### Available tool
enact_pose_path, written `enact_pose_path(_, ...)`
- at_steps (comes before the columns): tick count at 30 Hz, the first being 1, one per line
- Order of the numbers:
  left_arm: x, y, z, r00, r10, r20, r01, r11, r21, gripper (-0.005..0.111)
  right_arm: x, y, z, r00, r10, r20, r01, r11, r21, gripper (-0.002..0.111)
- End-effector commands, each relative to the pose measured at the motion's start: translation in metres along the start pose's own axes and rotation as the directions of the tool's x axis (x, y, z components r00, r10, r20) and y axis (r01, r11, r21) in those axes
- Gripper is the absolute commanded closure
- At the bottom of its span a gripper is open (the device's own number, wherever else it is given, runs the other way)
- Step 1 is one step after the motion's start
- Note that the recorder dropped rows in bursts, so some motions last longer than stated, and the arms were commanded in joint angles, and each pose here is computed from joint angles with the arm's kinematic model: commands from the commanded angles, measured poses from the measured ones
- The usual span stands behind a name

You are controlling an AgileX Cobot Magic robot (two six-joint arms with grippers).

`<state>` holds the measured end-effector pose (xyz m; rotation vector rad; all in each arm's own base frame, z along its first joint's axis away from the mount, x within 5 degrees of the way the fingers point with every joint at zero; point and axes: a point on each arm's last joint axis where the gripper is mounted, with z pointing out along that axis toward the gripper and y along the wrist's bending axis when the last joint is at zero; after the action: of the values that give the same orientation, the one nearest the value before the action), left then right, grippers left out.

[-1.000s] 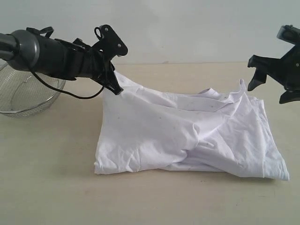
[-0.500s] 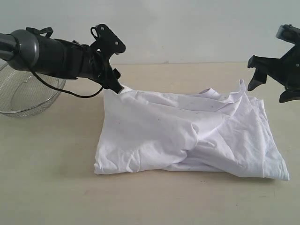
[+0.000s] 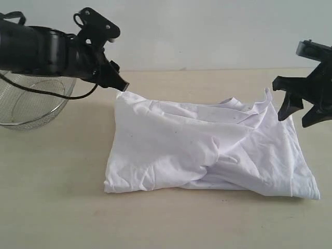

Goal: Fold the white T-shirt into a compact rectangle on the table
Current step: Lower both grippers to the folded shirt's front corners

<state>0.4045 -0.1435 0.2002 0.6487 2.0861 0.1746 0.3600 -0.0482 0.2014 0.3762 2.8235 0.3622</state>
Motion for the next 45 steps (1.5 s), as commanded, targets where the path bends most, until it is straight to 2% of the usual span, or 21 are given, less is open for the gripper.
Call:
enact_pose_path(1, 0.018, -0.004, -0.043, 0.996, -0.092, -0.004, 0.092, 0.993, 0.071, 0.059, 0.013, 0.003, -0.008, 0.995, -0.014, -0.101, 0.012, 1.000, -0.022, 0.068)
enact_pose_path(7, 0.038, -0.007, -0.099, 0.980, -0.199, 0.016, 0.194, 0.970, 0.145, 0.059, 0.040, 0.004, -0.022, 0.996, -0.010, -0.086, 0.009, 1.000, -0.016, 0.068)
enact_pose_path(10, 0.057, -0.016, -0.110, 0.976, -0.215, -0.018, 0.215, 0.957, 0.194, 0.059, 0.053, 0.003, -0.027, 0.998, -0.008, -0.061, 0.008, 1.000, -0.006, 0.068)
enact_pose_path(13, 0.079, -0.028, -0.113, 0.958, -0.274, -0.091, 0.288, 0.924, 0.253, 0.059, 0.064, -0.001, -0.021, 0.997, 0.001, -0.080, 0.000, 1.000, 0.002, 0.068)
enact_pose_path(17, 0.086, -0.039, -0.116, 0.938, -0.323, -0.127, 0.347, 0.879, 0.328, 0.059, 0.075, -0.006, -0.011, 0.995, 0.011, -0.096, -0.009, 1.000, 0.018, 0.068)
enact_pose_path(20, 0.090, -0.041, -0.116, 0.926, -0.347, -0.148, 0.377, 0.866, 0.328, 0.059, 0.079, -0.008, -0.008, 0.995, 0.013, -0.102, -0.011, 1.000, 0.025, 0.068)
enact_pose_path(25, 0.106, -0.050, -0.120, 0.887, -0.401, -0.227, 0.459, 0.814, 0.356, 0.059, 0.079, -0.010, -0.007, 0.994, -0.009, -0.110, 0.014, 0.999, 0.045, 0.068)
enact_pose_path(29, 0.117, -0.060, -0.123, 0.837, -0.454, -0.305, 0.545, 0.746, 0.382, 0.059, 0.078, -0.012, -0.007, 0.995, -0.013, -0.102, 0.021, 0.997, 0.071, 0.068)
enact_pose_path(33, 0.129, -0.066, -0.122, 0.822, -0.433, -0.370, 0.560, 0.735, 0.383, 0.059, 0.078, -0.014, -0.003, 0.994, -0.013, -0.108, 0.021, 0.997, 0.076, 0.068)
enact_pose_path(37, 0.132, -0.073, -0.123, 0.797, -0.439, -0.415, 0.596, 0.685, 0.420, 0.059, 0.079, -0.016, 0.008, 0.989, 0.006, -0.148, 0.004, 0.997, 0.071, 0.068)
enact_pose_path(45, 0.142, -0.076, -0.126, 0.773, -0.439, -0.459, 0.620, 0.676, 0.398, 0.059, 0.079, -0.016, 0.011, 0.988, 0.005, -0.156, 0.005, 0.998, 0.061, 0.068)
